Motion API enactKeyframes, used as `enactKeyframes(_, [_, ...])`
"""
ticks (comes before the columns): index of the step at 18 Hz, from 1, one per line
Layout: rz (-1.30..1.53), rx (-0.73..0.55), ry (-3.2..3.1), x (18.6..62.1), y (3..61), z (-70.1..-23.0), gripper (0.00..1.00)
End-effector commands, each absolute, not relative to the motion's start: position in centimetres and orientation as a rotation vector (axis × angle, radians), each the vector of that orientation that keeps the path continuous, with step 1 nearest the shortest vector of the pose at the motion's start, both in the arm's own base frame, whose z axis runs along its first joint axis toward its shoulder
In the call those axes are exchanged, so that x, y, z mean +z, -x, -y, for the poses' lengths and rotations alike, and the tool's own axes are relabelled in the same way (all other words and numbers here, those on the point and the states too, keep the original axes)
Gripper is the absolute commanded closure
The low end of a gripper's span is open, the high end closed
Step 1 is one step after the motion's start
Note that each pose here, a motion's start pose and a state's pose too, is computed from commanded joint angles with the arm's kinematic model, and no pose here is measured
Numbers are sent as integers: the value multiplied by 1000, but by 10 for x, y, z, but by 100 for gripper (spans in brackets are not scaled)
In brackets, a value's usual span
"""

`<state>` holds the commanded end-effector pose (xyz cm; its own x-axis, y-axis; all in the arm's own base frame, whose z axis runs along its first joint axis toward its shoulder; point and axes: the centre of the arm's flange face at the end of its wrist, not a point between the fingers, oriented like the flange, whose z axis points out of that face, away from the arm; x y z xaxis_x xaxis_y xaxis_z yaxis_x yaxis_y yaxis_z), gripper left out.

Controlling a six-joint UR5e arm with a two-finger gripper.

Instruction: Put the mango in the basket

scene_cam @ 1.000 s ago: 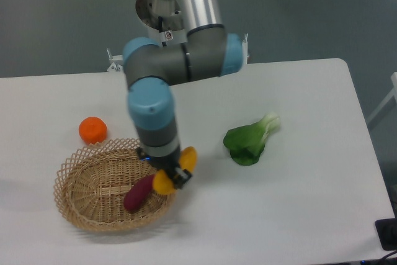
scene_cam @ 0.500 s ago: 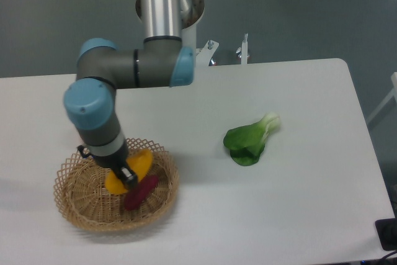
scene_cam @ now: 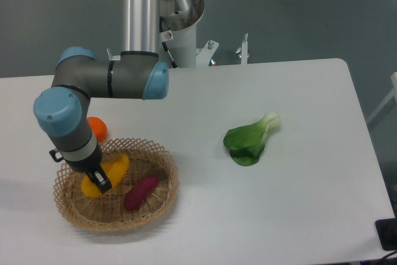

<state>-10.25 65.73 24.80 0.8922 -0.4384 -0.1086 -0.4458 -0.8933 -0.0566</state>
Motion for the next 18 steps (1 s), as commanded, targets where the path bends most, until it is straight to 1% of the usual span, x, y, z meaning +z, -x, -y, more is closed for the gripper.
enactKeyframes(3, [-682, 152, 2966, 252, 103, -659, 2])
enactKeyframes(4, [-682, 149, 2956, 253, 103, -660, 0])
enactKeyframes(7, [-625, 182, 2922, 256, 106, -664, 0])
enactKeyframes(9, [-584, 197, 2923, 263, 118, -661, 0])
enactKeyframes(13, [-472, 241, 2925, 285, 177, -644, 0])
enactKeyframes(17, [-466, 272, 2928, 298, 240, -622, 0])
enactKeyframes(18, [-461, 290, 2921, 307, 259, -611, 0])
